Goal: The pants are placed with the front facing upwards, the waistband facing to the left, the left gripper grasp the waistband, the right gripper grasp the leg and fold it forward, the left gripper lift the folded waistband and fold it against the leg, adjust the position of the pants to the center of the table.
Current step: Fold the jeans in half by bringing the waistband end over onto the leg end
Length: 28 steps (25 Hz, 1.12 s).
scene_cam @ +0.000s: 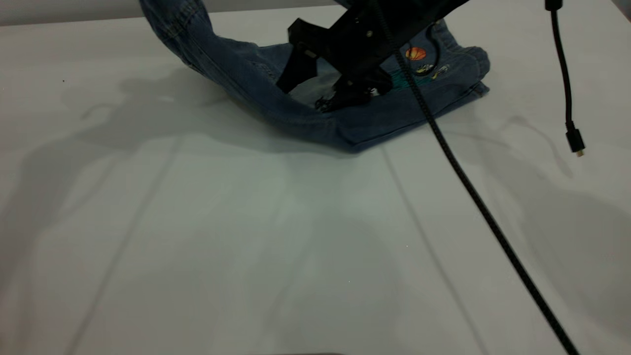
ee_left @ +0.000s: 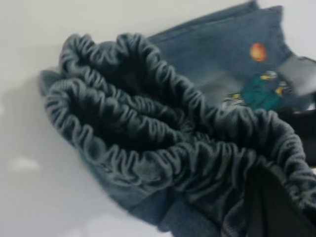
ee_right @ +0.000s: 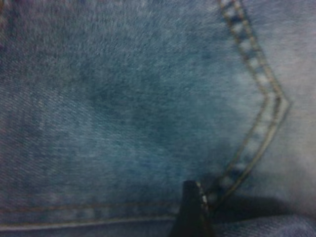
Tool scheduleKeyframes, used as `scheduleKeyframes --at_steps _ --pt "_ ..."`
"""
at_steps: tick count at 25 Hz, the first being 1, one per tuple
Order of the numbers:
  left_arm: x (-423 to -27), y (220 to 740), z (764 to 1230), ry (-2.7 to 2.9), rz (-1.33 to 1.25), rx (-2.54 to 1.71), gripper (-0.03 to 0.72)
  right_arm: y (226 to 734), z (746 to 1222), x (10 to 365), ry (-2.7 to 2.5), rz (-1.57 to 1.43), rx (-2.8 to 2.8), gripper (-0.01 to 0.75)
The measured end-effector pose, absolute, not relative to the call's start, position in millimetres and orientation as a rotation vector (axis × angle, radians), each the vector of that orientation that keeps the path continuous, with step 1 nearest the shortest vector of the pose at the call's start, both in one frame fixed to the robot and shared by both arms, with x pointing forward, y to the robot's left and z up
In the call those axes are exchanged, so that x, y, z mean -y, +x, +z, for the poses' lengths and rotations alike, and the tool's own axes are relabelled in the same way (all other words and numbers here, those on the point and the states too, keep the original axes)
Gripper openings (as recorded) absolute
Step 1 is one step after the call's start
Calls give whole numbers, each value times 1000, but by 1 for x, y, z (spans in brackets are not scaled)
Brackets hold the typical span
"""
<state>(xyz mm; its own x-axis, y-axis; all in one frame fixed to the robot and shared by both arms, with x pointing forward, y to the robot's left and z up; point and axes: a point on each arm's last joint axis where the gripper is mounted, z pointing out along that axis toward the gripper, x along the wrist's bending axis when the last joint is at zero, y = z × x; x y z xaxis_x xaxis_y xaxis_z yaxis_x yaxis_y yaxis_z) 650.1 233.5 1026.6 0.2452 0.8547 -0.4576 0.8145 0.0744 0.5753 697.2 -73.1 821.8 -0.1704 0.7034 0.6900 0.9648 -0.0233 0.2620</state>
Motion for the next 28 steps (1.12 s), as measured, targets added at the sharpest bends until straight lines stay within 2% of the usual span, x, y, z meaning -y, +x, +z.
scheduleKeyframes --at_steps 6,12,18,22,28 --pt "-205 646 1027 1779 56 -1477 66 691 830 61 -1582 -947 2039 490" --pt "-203 644 1031 1776 69 -1466 64 720 855 113 -1659 -929 2100 490" --pt "-185 640 1039 1787 100 -1410 62 730 850 157 -1741 -815 2184 490" --pt "-158 636 1041 1806 146 -1337 63 726 841 152 -1726 -768 2191 490" --pt "-126 629 1045 1799 203 -1265 63 715 837 120 -1645 -747 2227 490"
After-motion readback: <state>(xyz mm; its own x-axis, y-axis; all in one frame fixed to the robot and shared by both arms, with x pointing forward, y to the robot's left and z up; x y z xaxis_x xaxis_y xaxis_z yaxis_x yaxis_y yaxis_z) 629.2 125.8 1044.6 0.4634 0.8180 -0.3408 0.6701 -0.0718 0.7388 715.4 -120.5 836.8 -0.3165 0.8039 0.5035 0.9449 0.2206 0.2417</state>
